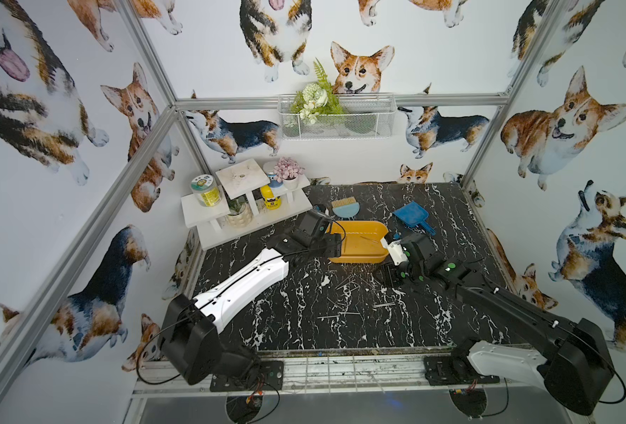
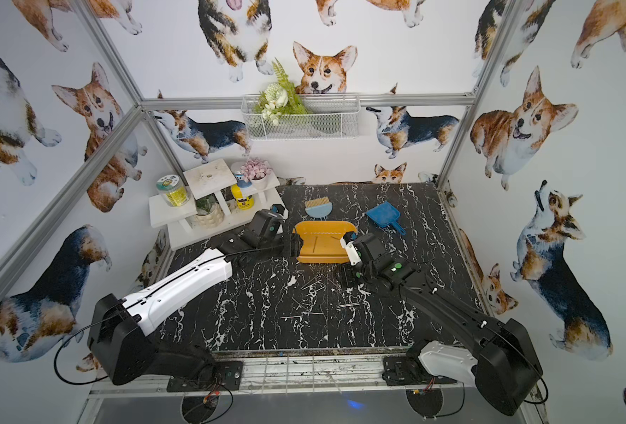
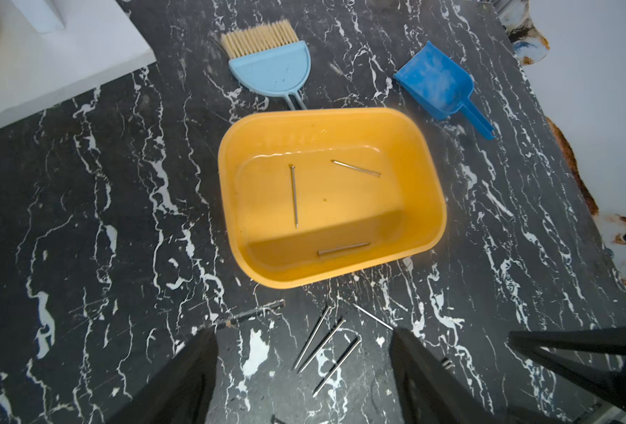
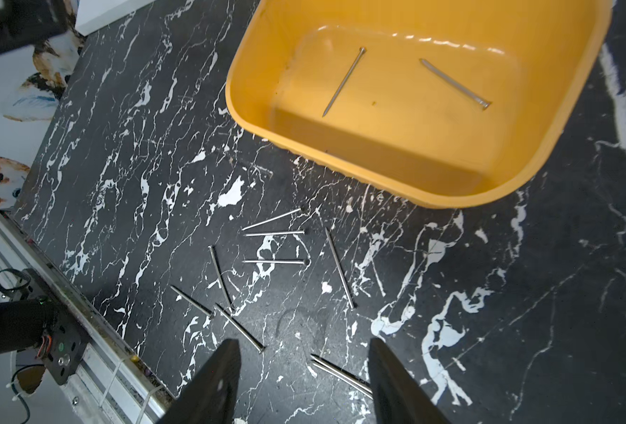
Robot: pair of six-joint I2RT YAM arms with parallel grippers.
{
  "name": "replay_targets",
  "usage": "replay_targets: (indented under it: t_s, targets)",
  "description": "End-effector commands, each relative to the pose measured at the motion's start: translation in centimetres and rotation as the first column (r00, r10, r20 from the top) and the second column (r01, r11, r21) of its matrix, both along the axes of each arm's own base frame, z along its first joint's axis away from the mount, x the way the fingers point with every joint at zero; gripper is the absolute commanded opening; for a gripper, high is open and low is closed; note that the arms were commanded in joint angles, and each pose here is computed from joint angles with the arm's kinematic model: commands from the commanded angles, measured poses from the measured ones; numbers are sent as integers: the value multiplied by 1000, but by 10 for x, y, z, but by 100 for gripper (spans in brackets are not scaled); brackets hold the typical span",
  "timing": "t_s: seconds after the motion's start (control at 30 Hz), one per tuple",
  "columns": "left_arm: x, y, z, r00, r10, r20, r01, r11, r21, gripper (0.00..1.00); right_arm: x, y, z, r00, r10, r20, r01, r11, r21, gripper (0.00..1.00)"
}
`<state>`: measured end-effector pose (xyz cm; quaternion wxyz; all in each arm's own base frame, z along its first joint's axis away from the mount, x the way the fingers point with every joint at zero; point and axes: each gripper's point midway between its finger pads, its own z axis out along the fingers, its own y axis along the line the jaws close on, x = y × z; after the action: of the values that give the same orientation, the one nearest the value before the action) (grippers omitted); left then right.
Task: Put the nails on the desktop into the storage box
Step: Place the nail in the storage box, then pick up the nail from the center of the board.
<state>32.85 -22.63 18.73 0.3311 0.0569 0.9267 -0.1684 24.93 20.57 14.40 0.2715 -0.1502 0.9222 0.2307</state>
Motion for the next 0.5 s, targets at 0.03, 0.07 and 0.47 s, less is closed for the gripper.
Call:
replay_targets:
  t_s: [0.03, 0.07, 0.47]
  targets:
    - [-13, 15, -14, 998, 57, -18, -58, 998, -20, 79, -10, 3, -14, 999, -14, -44, 14, 1000, -16, 55]
    - [-17, 18, -19, 997, 67, -25, -67, 998, -18, 79, -14, 7, -16, 999, -5, -51, 4, 1000, -18, 54]
    - [-56, 45, -67, 987, 115, -112, -116, 993, -8, 79, -56, 48, -50, 978, 174, -112, -184, 979, -88, 45]
